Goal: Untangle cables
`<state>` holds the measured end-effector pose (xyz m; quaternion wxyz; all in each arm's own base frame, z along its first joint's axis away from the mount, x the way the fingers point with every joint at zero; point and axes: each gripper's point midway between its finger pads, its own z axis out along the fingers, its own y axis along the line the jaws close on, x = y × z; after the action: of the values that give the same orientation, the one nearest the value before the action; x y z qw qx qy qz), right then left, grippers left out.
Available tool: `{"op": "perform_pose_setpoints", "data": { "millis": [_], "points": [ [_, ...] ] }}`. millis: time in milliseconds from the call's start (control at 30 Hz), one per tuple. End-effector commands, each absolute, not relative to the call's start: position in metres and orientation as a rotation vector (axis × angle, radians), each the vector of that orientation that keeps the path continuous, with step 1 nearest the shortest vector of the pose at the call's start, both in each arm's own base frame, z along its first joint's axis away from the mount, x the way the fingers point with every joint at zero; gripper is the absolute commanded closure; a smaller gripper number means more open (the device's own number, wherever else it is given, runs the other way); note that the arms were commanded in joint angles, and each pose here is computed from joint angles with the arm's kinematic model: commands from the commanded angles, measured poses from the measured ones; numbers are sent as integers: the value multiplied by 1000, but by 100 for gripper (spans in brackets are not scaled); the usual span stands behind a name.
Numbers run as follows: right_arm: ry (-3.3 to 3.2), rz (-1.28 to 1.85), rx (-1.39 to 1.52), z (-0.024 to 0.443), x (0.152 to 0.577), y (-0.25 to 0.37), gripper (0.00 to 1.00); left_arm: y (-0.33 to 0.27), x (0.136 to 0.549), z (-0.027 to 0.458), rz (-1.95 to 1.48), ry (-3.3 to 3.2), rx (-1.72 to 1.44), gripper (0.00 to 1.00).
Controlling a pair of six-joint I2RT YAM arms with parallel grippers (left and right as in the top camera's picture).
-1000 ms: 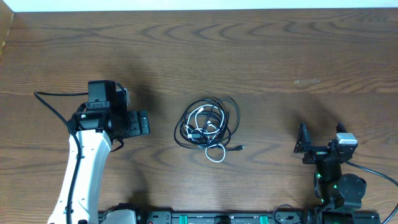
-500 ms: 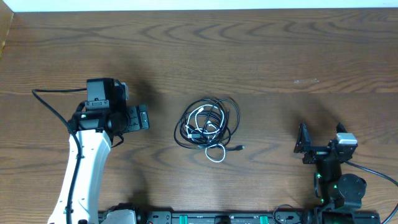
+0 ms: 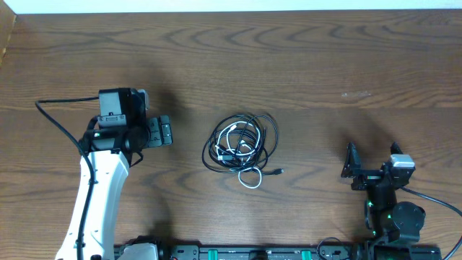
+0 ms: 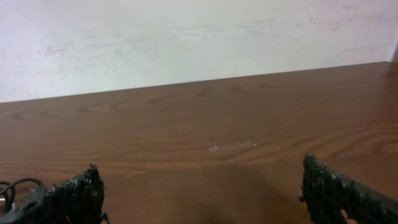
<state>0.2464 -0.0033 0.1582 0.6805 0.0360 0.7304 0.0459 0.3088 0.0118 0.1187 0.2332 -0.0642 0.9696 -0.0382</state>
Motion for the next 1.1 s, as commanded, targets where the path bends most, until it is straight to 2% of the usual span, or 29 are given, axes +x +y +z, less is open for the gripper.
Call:
{"op": "perform_pose_setpoints", "data": {
  "millis": [0,1067],
  "points": [
    [1639,85,77,158,246,-5,1,12,319,129,-113,2623,-156,5],
    [1639,85,77,158,246,-5,1,12,324,120,-114,2647,-155,5]
  ]
}}
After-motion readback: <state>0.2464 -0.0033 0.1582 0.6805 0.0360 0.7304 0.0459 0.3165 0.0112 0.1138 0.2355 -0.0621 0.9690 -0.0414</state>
